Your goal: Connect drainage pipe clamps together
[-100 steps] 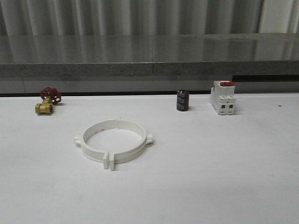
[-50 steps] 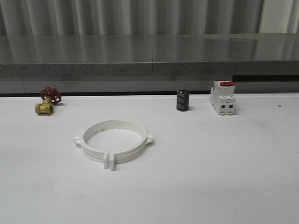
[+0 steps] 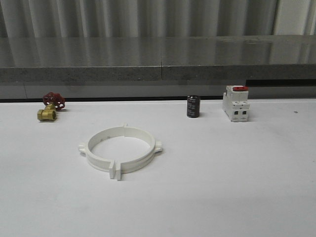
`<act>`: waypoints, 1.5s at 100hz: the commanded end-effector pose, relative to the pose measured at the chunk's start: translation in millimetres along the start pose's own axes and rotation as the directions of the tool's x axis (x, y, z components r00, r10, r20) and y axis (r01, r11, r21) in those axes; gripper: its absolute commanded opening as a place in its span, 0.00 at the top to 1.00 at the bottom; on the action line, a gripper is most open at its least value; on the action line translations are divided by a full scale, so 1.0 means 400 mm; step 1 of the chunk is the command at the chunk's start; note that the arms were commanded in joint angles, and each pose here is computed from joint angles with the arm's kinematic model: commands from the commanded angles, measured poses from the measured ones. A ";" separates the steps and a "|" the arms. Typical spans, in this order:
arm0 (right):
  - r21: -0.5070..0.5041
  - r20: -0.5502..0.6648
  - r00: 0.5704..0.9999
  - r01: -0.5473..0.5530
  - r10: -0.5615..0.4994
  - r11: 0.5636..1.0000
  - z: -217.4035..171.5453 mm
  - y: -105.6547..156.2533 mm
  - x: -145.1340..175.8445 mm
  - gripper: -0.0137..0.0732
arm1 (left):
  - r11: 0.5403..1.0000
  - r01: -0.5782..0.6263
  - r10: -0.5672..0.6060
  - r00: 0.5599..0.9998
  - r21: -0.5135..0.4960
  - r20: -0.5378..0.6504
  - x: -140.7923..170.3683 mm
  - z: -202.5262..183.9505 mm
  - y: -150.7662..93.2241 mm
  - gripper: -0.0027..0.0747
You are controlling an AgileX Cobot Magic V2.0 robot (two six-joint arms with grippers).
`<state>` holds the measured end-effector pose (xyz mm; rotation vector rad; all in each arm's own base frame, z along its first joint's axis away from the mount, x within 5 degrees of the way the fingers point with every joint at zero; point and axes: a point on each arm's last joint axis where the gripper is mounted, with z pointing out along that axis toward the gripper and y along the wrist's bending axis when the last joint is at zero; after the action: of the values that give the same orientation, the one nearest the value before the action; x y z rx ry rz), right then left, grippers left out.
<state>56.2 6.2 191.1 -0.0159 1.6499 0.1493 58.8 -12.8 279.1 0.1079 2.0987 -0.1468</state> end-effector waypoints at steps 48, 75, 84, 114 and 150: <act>0.013 0.145 0.989 0.010 -0.011 1.000 -0.009 0.000 -0.041 0.92 | 1.000 0.011 -0.011 0.996 0.004 0.084 -0.032 -0.009 -0.002 0.99; 0.013 0.145 0.989 0.010 -0.011 1.000 -0.009 0.000 -0.041 0.92 | 1.000 0.011 -0.011 0.996 0.004 0.084 -0.032 -0.009 -0.002 0.99; 0.013 0.145 0.989 0.010 -0.011 1.000 -0.009 0.000 -0.041 0.92 | 1.000 0.011 -0.011 0.996 0.004 0.084 -0.032 -0.009 -0.002 0.99; 0.013 0.145 0.989 0.010 -0.011 1.000 -0.009 0.000 -0.041 0.92 | 1.000 0.011 -0.011 0.996 0.004 0.084 -0.032 -0.009 -0.002 0.99; 0.013 0.145 0.989 0.010 -0.011 1.000 -0.009 0.000 -0.041 0.92 | 0.993 -0.021 0.072 0.878 -0.112 0.474 0.010 0.036 0.028 0.99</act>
<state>56.4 5.4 192.7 -0.0043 1.6323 0.1395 71.6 -6.1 263.2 0.0619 1.7602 -0.0592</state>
